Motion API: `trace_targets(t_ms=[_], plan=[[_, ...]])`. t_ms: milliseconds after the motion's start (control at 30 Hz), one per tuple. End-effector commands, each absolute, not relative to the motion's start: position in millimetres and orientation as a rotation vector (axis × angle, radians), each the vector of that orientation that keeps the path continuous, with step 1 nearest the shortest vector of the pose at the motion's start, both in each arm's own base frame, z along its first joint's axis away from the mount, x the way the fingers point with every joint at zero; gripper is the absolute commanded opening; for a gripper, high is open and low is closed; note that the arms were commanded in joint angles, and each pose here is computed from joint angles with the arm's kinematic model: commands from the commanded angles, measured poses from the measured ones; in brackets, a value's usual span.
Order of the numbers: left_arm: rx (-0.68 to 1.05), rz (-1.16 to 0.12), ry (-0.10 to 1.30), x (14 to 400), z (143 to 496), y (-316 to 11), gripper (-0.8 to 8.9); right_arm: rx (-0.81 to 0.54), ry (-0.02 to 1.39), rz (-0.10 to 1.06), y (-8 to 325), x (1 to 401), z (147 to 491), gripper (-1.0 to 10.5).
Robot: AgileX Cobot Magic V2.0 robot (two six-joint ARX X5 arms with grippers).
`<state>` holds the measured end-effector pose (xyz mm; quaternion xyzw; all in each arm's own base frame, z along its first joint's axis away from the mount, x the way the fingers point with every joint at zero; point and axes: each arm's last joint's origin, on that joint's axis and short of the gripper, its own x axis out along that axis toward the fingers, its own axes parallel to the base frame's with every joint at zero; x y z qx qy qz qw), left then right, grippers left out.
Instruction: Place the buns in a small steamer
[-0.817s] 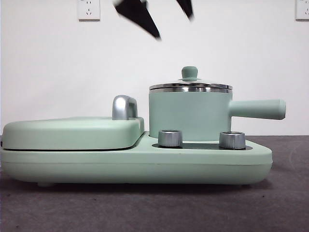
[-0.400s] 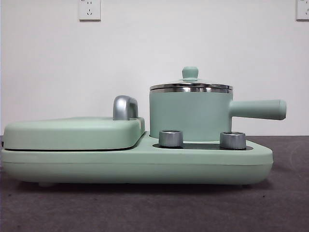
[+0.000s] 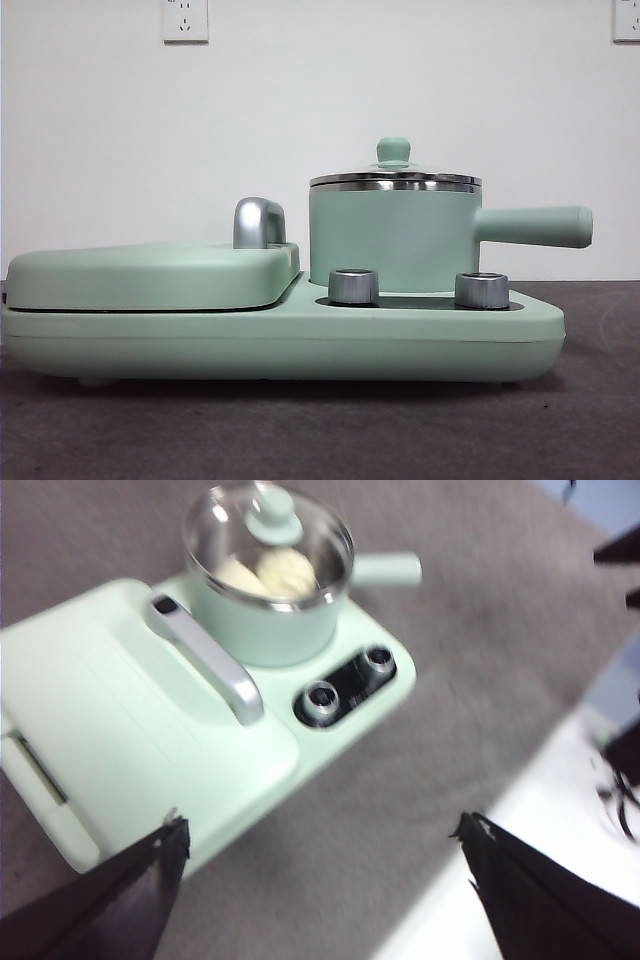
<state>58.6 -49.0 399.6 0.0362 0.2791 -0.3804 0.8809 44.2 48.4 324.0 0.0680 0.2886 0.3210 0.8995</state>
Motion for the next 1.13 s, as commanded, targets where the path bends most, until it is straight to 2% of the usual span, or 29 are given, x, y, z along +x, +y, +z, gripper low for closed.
trace_targets(t_ms=[33,200,333,367,400,433,467,500,533,1133], plan=[[0.012,-0.776,0.508,52,389,-44,4.34,0.142,0.563,0.695,50,45,328,3.8],[-0.070,-0.747,0.467,47,367,-40,4.34,0.171,0.509,0.711,52,46,334,3.8],[-0.109,-0.738,0.474,47,364,-40,4.27,0.192,0.470,0.719,53,47,337,3.8],[-0.119,-0.736,0.474,47,365,-40,3.75,0.196,0.463,0.721,54,47,338,3.8],[-0.123,-0.736,0.470,47,365,-40,2.71,0.198,0.459,0.722,54,47,339,3.6],[-0.124,-0.737,0.465,47,366,-40,0.95,0.198,0.457,0.722,54,48,339,2.4],[-0.125,-0.735,0.462,47,366,-40,0.00,0.193,0.457,0.723,54,48,339,0.5],[-0.125,-0.727,0.457,48,366,-40,0.27,0.189,0.457,0.723,54,48,339,0.0],[-0.124,-0.718,0.456,48,366,-40,0.15,0.189,0.455,0.718,54,48,339,0.2],[-0.130,-0.710,0.430,48,364,-39,0.24,0.195,0.444,0.719,54,48,340,0.2]])
